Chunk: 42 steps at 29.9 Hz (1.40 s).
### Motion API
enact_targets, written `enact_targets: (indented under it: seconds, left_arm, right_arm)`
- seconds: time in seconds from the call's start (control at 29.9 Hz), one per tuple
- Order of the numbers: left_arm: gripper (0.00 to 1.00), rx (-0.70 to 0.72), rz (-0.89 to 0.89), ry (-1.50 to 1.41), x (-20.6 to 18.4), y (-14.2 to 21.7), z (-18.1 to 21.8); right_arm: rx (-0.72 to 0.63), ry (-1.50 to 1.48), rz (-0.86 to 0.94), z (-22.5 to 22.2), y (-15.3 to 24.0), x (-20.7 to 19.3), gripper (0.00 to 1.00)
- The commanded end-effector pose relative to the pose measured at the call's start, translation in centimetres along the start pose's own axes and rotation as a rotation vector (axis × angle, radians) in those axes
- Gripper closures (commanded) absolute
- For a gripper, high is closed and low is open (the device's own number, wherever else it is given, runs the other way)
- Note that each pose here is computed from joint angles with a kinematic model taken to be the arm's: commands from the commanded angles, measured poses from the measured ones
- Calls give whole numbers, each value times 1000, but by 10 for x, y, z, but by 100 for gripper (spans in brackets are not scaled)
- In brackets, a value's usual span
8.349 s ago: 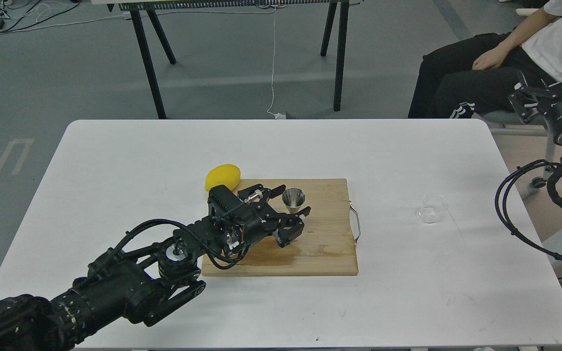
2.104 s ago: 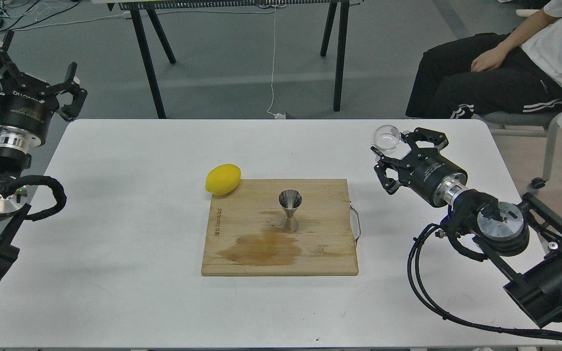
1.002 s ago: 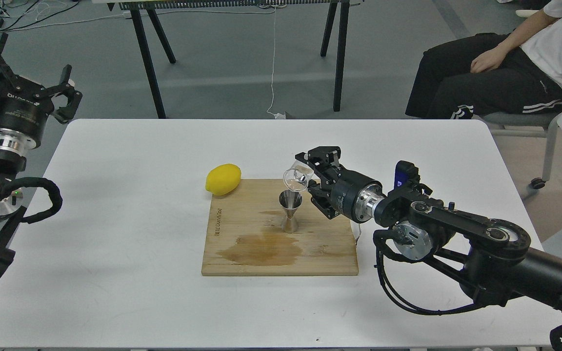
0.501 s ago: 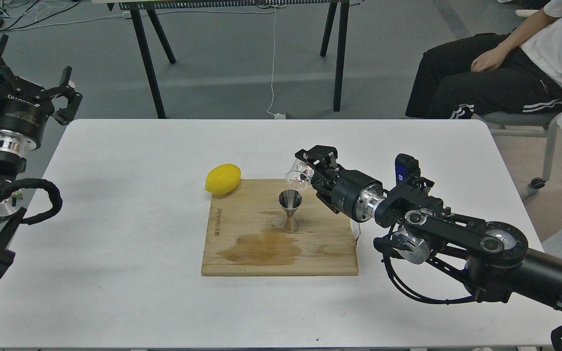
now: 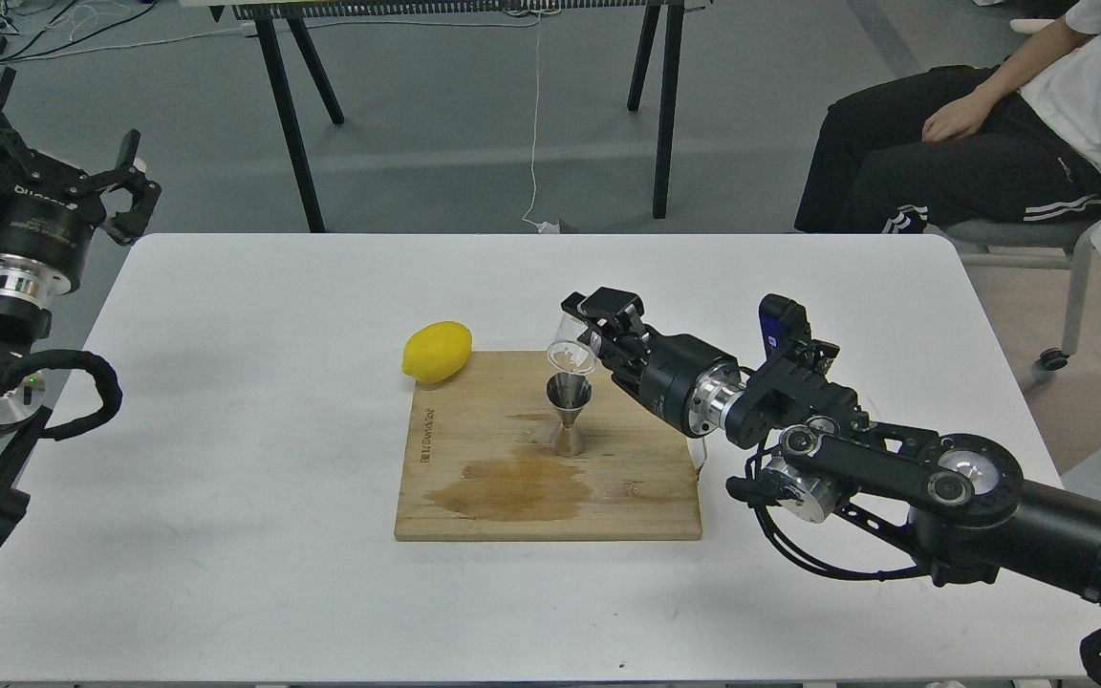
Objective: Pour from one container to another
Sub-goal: 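Tilt the glass to pour its dark liquid into the jigger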
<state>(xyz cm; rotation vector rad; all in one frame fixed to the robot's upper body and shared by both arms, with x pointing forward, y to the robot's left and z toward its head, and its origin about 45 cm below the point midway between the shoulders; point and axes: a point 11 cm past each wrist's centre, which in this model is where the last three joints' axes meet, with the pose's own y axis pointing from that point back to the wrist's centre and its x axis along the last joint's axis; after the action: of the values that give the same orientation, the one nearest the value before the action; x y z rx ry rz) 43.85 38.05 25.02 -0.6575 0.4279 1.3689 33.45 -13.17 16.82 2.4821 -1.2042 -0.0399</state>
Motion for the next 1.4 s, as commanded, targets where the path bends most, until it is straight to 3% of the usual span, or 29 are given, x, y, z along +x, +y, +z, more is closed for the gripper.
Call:
enact_targets:
  seconds: [0.0, 0.7, 1.37]
  left_arm:
    - [0, 2, 1, 0, 0, 0, -1]
    - [0, -13, 3, 1, 1, 1, 1]
    - [0, -13, 2, 1, 0, 0, 1]
  right_arm:
    - [28, 71, 12, -1, 0, 0, 68]
    - [33, 170, 8, 3, -7, -5, 68]
    - [130, 334, -7, 4, -3, -4, 68]
